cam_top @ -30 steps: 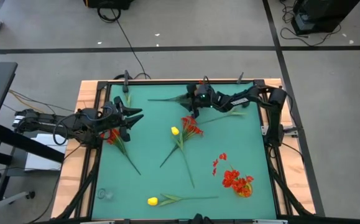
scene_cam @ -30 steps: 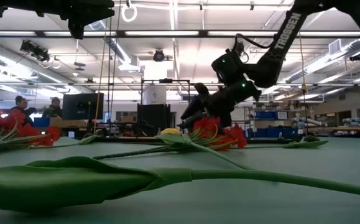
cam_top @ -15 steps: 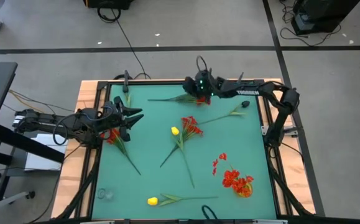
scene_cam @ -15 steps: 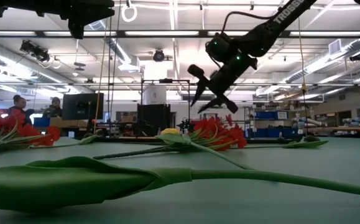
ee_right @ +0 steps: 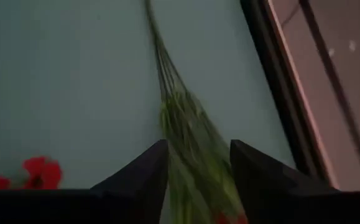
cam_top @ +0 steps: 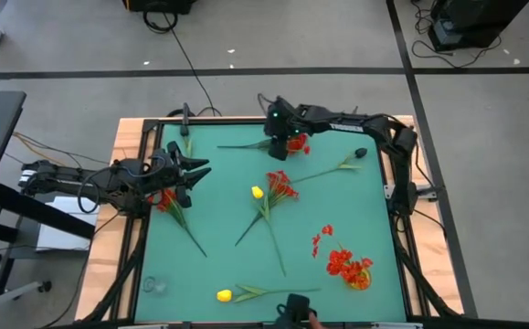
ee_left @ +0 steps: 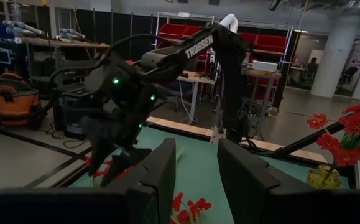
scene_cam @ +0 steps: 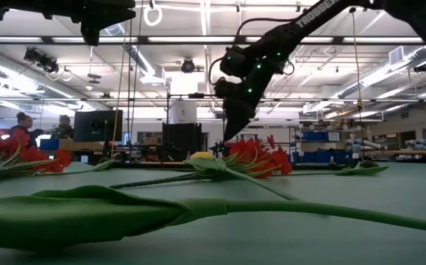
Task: Sort flowers into vase by color
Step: Put the top red flowers into the yellow flower vase
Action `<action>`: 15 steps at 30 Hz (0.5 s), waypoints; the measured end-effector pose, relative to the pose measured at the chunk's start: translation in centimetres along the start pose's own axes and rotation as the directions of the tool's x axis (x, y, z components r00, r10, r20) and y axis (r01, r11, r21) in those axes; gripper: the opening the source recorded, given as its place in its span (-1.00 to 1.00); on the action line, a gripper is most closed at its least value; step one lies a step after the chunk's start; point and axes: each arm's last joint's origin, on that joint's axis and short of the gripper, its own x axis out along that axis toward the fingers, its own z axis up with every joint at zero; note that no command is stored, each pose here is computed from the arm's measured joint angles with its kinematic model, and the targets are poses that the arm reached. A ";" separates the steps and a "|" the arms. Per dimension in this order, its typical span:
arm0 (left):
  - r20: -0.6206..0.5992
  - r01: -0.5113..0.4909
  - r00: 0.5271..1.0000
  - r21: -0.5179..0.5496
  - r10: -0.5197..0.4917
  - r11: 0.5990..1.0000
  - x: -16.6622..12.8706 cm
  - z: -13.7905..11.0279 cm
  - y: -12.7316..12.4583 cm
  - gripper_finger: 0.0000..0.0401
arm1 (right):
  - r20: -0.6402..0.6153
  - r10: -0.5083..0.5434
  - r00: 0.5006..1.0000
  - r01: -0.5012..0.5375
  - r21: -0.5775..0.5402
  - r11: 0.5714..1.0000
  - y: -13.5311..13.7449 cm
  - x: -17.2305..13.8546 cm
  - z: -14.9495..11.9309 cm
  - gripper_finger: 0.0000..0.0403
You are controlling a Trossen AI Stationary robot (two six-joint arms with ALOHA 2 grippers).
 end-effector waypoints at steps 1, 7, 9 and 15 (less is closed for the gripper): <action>0.001 0.000 1.000 0.000 0.000 1.000 0.0 0.0 0.0 -0.37 | -0.017 0.005 1.000 -0.005 -0.026 1.000 0.1 0.3 0.0 -0.02; 0.000 0.000 1.000 0.000 0.000 1.000 0.0 0.0 0.0 -0.37 | -0.198 0.062 0.978 -0.085 -0.109 0.990 0.0 2.6 -1.0 0.21; 0.000 0.000 1.000 0.000 0.000 1.000 0.0 0.0 0.0 -0.37 | -0.250 0.083 0.965 -0.118 -0.125 0.985 -0.1 3.4 -1.4 0.23; 0.000 0.000 1.000 0.000 0.000 1.000 0.0 0.0 0.0 -0.37 | -0.339 0.090 0.937 -0.150 -0.157 0.976 -0.9 5.7 -2.9 0.17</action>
